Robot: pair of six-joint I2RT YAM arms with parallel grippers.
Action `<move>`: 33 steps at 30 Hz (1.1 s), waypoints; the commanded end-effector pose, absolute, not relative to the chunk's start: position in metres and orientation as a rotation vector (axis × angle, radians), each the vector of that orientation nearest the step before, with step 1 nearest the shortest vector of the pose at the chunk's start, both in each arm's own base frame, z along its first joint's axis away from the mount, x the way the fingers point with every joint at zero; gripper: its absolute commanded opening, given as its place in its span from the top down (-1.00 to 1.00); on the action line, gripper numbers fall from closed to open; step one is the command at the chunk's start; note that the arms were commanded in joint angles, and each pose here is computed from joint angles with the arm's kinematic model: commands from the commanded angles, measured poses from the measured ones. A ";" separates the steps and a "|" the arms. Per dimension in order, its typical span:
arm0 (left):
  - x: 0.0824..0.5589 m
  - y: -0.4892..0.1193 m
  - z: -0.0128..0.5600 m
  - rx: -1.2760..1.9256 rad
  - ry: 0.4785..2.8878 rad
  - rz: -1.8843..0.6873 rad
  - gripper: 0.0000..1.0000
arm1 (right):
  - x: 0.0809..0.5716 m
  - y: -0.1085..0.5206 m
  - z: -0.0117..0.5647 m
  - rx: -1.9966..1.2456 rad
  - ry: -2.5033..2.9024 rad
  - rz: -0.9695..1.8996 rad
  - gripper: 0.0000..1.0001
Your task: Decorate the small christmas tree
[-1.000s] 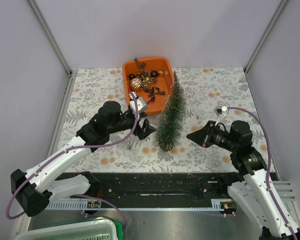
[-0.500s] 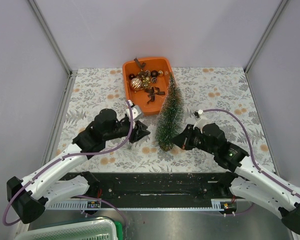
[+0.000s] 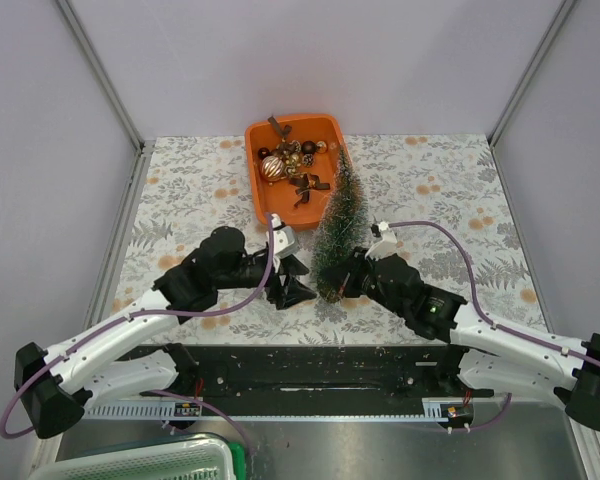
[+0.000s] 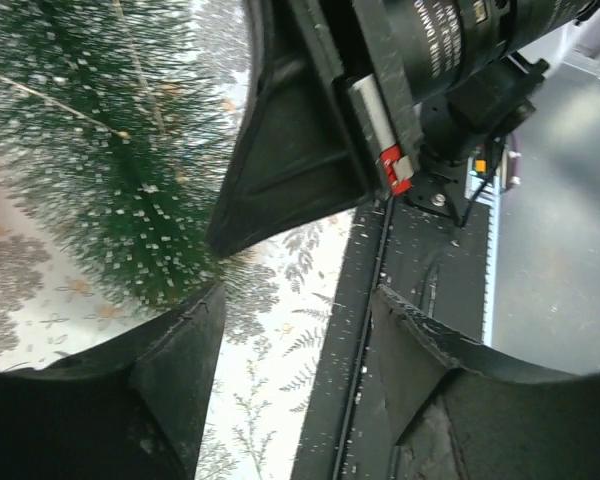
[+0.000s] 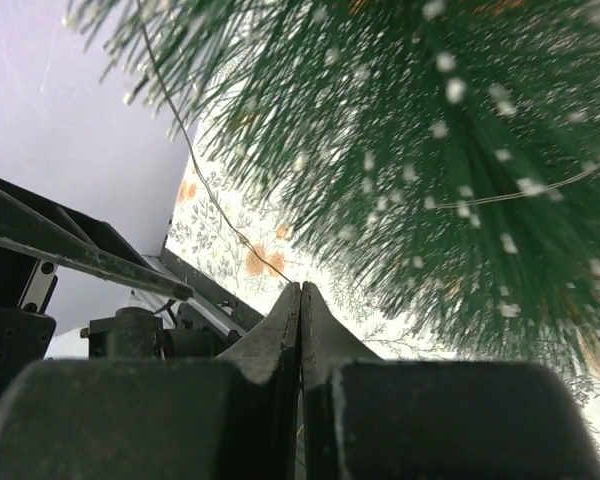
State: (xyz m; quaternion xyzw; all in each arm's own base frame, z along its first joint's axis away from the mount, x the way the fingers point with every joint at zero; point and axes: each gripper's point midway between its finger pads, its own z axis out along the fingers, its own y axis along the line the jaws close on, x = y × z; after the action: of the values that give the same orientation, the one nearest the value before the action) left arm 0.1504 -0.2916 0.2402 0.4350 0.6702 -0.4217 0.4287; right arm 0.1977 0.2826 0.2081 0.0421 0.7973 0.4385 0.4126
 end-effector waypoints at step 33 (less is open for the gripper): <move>0.162 -0.319 0.219 1.255 1.518 -0.890 1.00 | 0.186 0.286 0.254 0.245 1.741 1.254 0.65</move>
State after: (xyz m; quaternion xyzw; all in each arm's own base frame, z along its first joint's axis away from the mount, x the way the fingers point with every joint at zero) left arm 0.1530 -0.3217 0.2100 0.5145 0.6309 -0.3764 0.4422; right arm 0.1893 0.2917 0.2392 0.0947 0.7297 0.4969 0.4601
